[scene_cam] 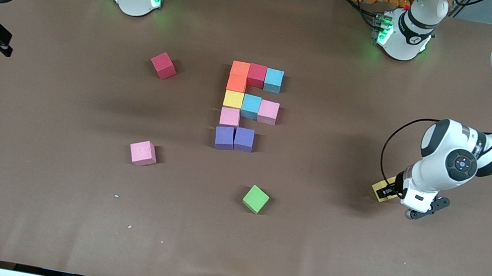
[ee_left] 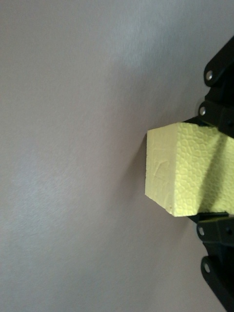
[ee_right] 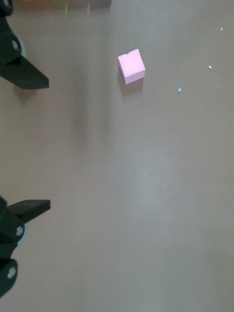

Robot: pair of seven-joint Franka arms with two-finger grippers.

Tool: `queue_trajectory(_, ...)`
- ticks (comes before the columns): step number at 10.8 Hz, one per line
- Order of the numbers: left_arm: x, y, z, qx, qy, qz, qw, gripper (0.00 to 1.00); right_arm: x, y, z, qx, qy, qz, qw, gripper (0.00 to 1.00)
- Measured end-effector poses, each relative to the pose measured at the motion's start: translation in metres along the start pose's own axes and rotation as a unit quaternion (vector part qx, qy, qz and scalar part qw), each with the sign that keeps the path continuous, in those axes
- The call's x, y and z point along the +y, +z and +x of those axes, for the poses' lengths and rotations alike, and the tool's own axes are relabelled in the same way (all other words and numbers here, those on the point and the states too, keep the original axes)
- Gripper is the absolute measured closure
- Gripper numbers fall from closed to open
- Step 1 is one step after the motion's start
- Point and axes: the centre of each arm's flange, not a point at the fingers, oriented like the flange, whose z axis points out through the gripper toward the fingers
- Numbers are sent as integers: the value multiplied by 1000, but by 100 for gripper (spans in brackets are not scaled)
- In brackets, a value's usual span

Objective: Arrange 11 blocks into digit 3
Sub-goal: 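Grasp the yellow cube with the left gripper and lift it, then carry the yellow cube to the cluster with the left gripper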

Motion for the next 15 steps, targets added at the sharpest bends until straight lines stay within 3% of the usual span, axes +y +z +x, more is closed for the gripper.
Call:
queue_trajectory(4, 94, -19, -72, 8, -133, -13, 991, 41, 1, 0, 0, 0, 1, 0, 1000, 0)
queue_trajectory(6, 136, -25, -105, -8, -201, -27, 979, 44, 1, 0, 0, 0, 1, 0, 1000, 0)
queue_trajectory(9, 186, -32, -138, -37, -320, -49, 946, 44, 2, 0, 0, 0, 1, 0, 1000, 0)
queue_trajectory(12, 205, -31, -160, -47, -403, -47, 913, 44, 2, 0, 0, 0, 2, 0, 1000, 0)
queue_trajectory(15, 229, -32, -198, -54, -445, -47, 893, 44, 2, 0, 0, 0, 2, 0, 1000, 0)
